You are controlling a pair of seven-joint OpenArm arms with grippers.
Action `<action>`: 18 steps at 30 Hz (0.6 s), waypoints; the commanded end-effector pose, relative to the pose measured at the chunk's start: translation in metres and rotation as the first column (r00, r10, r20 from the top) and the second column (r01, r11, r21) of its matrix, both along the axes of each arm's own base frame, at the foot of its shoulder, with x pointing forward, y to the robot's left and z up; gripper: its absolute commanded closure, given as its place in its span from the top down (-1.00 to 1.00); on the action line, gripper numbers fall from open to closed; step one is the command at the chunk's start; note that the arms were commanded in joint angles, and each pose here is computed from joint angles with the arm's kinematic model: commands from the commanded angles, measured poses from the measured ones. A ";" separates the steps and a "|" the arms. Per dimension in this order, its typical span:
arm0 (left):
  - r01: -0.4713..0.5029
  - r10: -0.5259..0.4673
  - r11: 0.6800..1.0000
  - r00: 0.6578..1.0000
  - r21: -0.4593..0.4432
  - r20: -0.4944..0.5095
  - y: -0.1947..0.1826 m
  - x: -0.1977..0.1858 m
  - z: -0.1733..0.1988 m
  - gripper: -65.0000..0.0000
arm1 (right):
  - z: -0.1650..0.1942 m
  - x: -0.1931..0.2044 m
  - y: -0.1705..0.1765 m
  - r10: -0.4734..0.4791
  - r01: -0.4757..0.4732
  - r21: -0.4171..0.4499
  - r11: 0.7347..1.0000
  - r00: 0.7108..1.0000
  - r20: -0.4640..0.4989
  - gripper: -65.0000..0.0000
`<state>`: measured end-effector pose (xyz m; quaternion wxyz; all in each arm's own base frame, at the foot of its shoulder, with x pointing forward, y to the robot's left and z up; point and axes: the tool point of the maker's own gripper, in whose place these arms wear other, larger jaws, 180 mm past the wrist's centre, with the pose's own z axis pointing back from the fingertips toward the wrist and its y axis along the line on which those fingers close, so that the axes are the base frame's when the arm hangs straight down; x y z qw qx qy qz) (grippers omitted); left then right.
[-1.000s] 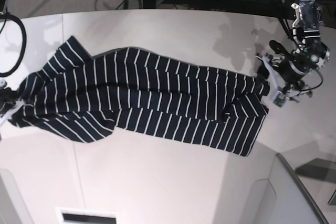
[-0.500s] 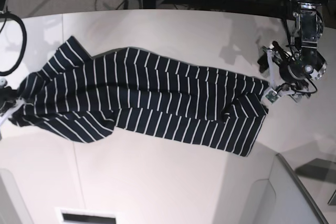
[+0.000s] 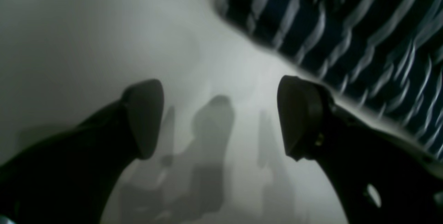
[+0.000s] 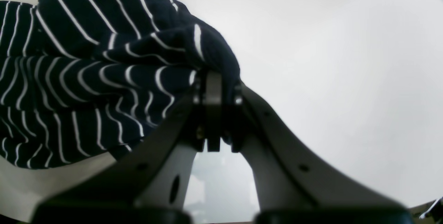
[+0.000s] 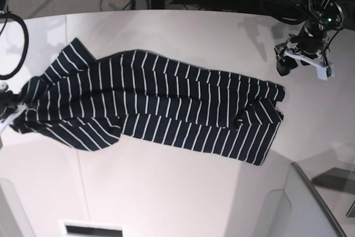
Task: Layout the t-shirt on the table in an organized manner, then fold the t-shirt properly
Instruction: 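Open the left gripper and lift it off the shirt, then lower the left gripper onto the shirt end and pinch the fabric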
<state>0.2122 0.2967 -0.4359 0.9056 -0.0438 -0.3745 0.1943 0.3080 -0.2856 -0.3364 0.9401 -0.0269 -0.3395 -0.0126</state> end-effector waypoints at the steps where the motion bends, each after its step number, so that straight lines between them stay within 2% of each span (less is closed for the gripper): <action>1: -0.034 0.035 0.999 0.996 -0.014 0.087 0.002 0.012 0.014 0.51 | 0.015 0.009 -0.006 0.004 -0.003 -0.022 1.000 0.999 0.050 -1.00; 4: -0.092 0.106 0.992 0.980 -0.089 0.169 0.004 0.018 0.022 0.51 | 0.015 0.009 -0.005 0.005 -0.004 -0.023 1.000 0.999 0.050 -1.00; 8: -0.109 0.146 0.981 0.960 -0.160 0.240 0.002 0.034 0.031 0.51 | 0.015 0.009 -0.005 0.007 -0.006 -0.023 1.000 0.999 0.050 -1.00; 12: -0.188 0.231 0.964 0.943 -0.189 0.240 0.011 0.045 0.034 0.51 | 0.014 0.008 -0.005 0.006 -0.005 -0.022 1.000 0.999 0.048 -1.00; 18: -0.189 0.248 0.950 0.939 -0.247 0.239 0.003 0.063 0.027 0.51 | 0.014 0.008 -0.005 0.006 -0.005 -0.022 1.000 0.999 0.048 -1.00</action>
